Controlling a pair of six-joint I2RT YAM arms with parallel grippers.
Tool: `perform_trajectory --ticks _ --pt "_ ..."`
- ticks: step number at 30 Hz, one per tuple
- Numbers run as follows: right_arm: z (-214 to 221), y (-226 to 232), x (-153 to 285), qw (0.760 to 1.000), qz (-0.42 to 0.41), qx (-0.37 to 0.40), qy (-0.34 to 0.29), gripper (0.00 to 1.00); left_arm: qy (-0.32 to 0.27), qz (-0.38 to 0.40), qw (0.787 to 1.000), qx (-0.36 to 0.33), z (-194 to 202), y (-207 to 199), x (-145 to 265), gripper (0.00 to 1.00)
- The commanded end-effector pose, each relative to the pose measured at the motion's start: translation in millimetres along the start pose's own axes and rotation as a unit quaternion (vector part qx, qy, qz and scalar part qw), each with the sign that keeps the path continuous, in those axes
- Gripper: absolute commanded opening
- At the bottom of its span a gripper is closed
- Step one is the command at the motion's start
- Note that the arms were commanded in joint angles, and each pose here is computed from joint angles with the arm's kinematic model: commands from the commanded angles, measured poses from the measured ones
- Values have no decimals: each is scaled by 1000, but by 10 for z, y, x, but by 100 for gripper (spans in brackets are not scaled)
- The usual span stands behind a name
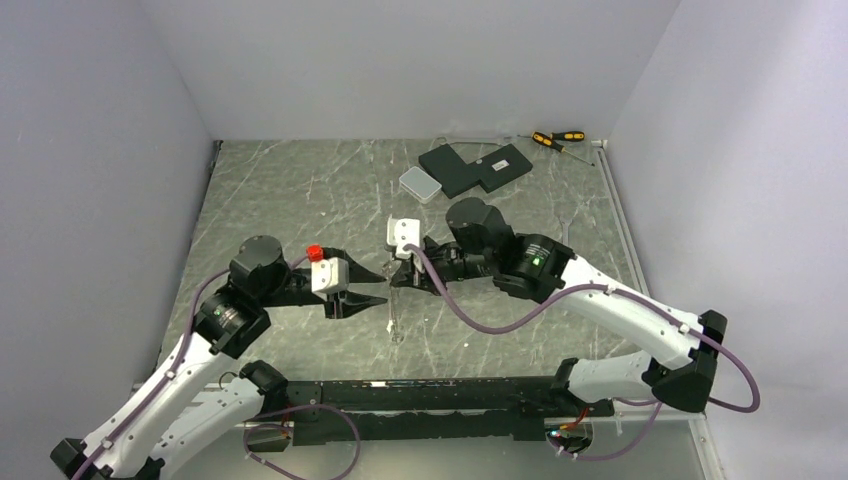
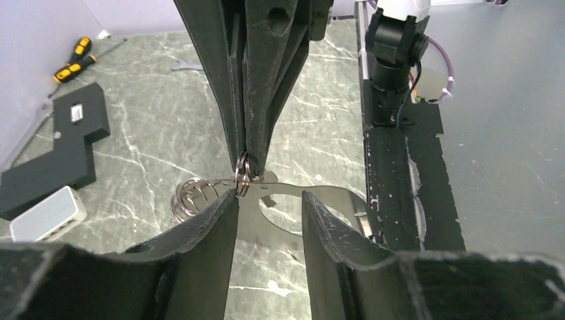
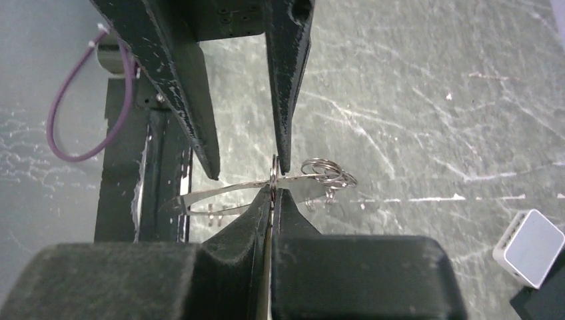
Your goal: Put the keys on the keyring
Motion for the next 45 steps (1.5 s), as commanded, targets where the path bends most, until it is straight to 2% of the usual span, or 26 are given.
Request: perform_trajectory --ticks 1,4,8,15,25,32,43,45 --pt "-117 20 93 997 28 30 68 0 -8 27 1000 -13 -101 -6 7 43" --pt "-110 45 69 994 33 38 95 0 -11 31 999 -9 -112 19 -22 39" --pt "-104 83 57 994 20 42 100 0 -9 37 999 -2 -114 42 -47 30" --pt "-91 89 36 993 21 47 102 0 -17 39 999 -4 -129 30 -46 24" --pt "-84 97 5 994 14 47 100 0 -22 50 998 24 -87 50 -114 28" --pt "-83 103 5 994 12 45 97 0 -25 54 998 24 -77 77 -151 18" --pt "-74 111 25 995 13 47 92 0 -11 63 997 38 -25 92 -182 18" --pt "-75 118 28 995 12 47 90 0 -13 67 997 39 -25 90 -188 14"
Point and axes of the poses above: each gripper's point midway between its finger pads, its own x axis back along the fingers, its own y axis along the line the jaws close on, z = x × y, the point moved 9 cm from there along x, back along the fingers, and after that the axes turned 5 degrees about -x, right-handed, at the moved point
